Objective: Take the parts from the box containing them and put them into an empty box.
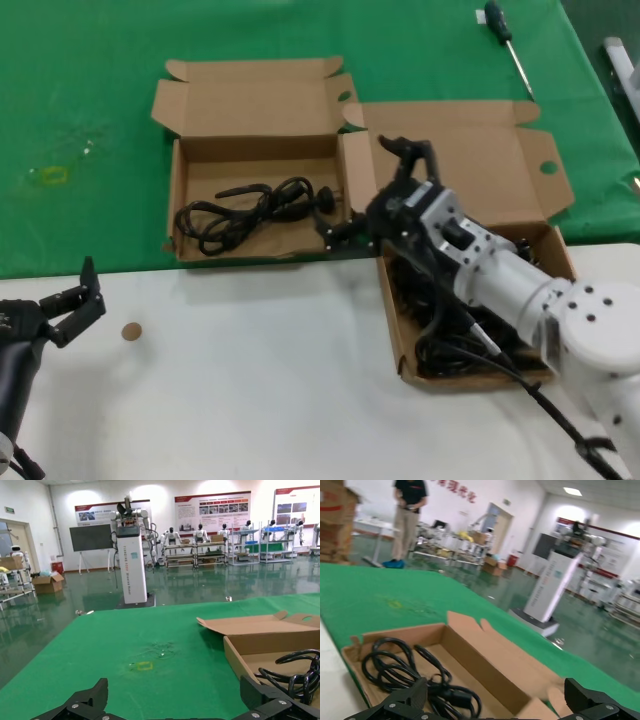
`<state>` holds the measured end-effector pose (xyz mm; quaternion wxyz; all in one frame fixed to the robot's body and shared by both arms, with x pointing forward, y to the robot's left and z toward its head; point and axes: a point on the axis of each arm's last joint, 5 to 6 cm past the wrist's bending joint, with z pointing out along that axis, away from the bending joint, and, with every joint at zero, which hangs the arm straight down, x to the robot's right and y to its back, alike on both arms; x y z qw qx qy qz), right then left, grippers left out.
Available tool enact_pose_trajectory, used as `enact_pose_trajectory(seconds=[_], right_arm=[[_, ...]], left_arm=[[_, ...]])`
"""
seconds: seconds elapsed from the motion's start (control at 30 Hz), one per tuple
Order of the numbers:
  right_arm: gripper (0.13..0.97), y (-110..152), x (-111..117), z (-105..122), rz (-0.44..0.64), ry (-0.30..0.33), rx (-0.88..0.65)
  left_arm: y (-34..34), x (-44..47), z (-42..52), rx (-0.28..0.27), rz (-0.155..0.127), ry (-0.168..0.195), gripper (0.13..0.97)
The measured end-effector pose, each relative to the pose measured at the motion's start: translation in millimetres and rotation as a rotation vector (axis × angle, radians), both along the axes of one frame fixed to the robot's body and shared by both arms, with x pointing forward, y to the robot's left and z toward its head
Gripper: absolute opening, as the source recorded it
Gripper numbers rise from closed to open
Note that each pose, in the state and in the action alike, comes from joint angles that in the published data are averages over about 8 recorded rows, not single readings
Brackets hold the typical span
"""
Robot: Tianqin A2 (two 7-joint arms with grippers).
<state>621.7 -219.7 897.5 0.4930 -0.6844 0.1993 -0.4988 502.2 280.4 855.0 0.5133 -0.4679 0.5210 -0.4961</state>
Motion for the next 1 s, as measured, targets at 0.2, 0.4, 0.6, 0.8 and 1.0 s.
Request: enact_pose_trajectory(seconds=[0.2,0.4,0.6,0.8,1.0], right_arm=[[0.966,-10,-19,-11,-0.080,0.020,0.090],[0.966,-21,-40,-21,-0.164,0.039,0.178],[0.966,-33,-61,-30,-0.250,0.056,0.261],[0.966,-45,-83,-36,-0.336,0.069,0.338],[0.966,-54,-101,-40,-0.402,0.077,0.395]], left_arm=[[0.0,0.0,0.0,0.000,0.000,0.000,0.907],[0.0,0.0,0.0,0.000,0.000,0.000,0.959],[0.0,0.0,0.0,0.000,0.000,0.000,0.963],[0.0,0.0,0.0,0.000,0.000,0.000,0.966],[0.0,0.0,0.0,0.000,0.000,0.000,0.966]])
